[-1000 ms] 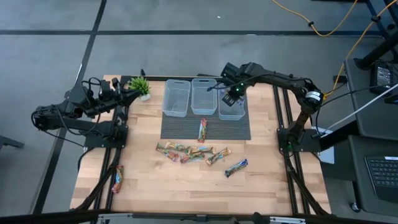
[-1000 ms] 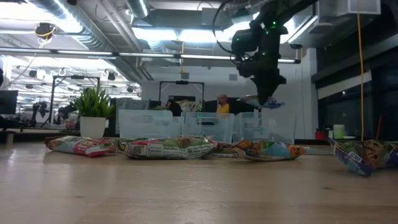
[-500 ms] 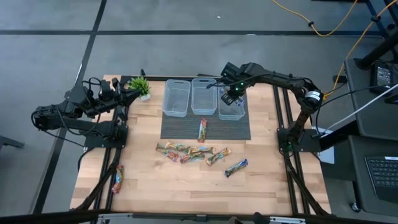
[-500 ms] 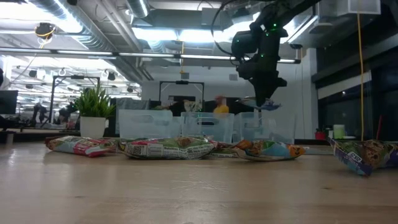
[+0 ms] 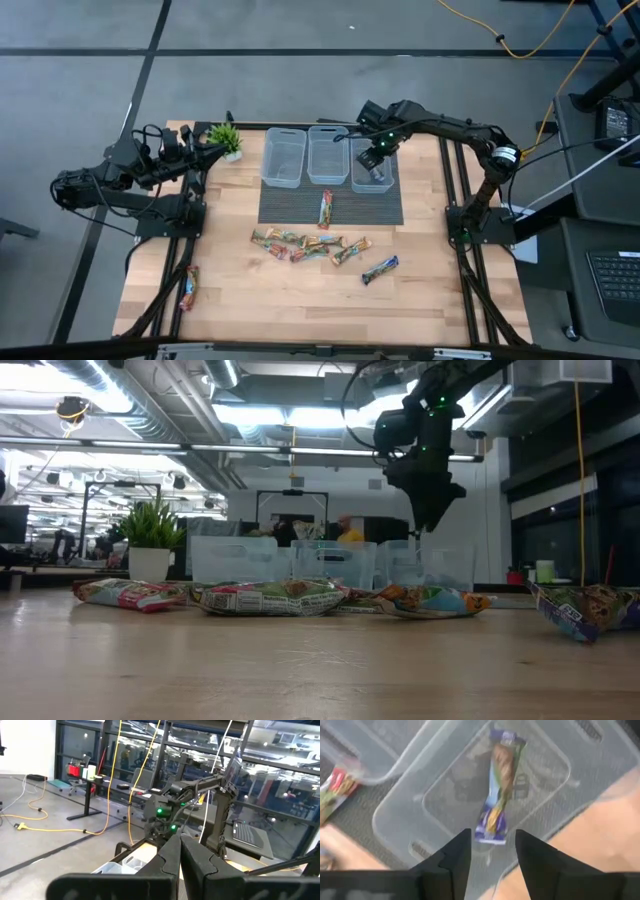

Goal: Pick and place Granola Bars by type
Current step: Put the left blue snack bar into the right transparent bin, then put the blue snack bar into the right transparent bin

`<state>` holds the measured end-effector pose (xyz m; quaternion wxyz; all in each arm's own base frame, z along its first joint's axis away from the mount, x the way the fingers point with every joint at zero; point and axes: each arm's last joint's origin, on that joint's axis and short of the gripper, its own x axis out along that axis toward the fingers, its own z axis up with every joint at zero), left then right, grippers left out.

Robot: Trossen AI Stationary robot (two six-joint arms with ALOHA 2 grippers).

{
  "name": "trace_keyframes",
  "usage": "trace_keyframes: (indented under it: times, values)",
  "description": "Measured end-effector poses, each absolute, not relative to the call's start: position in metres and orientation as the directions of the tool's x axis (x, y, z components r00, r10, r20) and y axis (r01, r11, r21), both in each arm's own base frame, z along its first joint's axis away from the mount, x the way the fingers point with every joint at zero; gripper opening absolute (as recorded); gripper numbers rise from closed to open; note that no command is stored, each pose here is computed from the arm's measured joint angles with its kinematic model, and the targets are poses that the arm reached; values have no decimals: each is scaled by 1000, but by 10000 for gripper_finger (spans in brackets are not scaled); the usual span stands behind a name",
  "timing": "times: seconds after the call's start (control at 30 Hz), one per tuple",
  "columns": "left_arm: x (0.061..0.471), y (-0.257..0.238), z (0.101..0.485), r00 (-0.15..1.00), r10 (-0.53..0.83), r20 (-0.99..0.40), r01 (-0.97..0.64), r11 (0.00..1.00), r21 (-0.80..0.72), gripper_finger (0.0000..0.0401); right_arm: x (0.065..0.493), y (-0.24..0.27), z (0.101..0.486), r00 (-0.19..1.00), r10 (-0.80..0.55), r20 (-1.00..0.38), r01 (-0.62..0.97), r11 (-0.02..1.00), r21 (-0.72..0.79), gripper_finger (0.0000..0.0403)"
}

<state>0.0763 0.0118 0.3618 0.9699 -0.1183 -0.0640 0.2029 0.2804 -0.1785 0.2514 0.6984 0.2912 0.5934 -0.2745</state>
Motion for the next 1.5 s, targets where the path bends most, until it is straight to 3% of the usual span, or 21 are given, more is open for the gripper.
trace_keyframes:
  times: [0.17, 0.37, 0.5, 0.63, 0.8, 1.0, 1.17, 1.5]
  values:
    - [76, 12, 361, 910, 409, 69, -380, 890, -252, 4, 269, -163, 286, 190, -24, -982, 711, 692, 121, 163]
    - [76, 13, 358, 896, 442, 37, -422, 875, -238, 4, 246, -124, 360, 385, -48, -922, 639, 735, 228, 157]
    - [76, 13, 358, 898, 438, 36, -418, 877, -238, 4, 222, -85, 405, 504, 62, -862, 503, 790, 351, 157]
    - [76, 12, 358, 902, 430, 36, -410, 880, -238, 4, 195, -43, 440, 576, 248, -779, 247, 855, 455, 157]
    - [76, 12, 358, 903, 429, 36, -409, 881, -239, 4, 170, 5, 469, 602, 396, -693, 21, 860, 510, 157]
    - [76, 12, 358, 903, 429, 36, -409, 881, -239, 4, 172, 50, 476, 611, 367, -702, -12, 890, 455, 157]
    - [76, 12, 358, 903, 429, 36, -409, 881, -239, 4, 199, 92, 456, 529, 345, -776, 20, 909, 417, 157]
    - [76, 12, 358, 903, 429, 35, -412, 885, -217, 4, 249, 154, 381, 146, 172, -974, 82, 979, 185, 157]
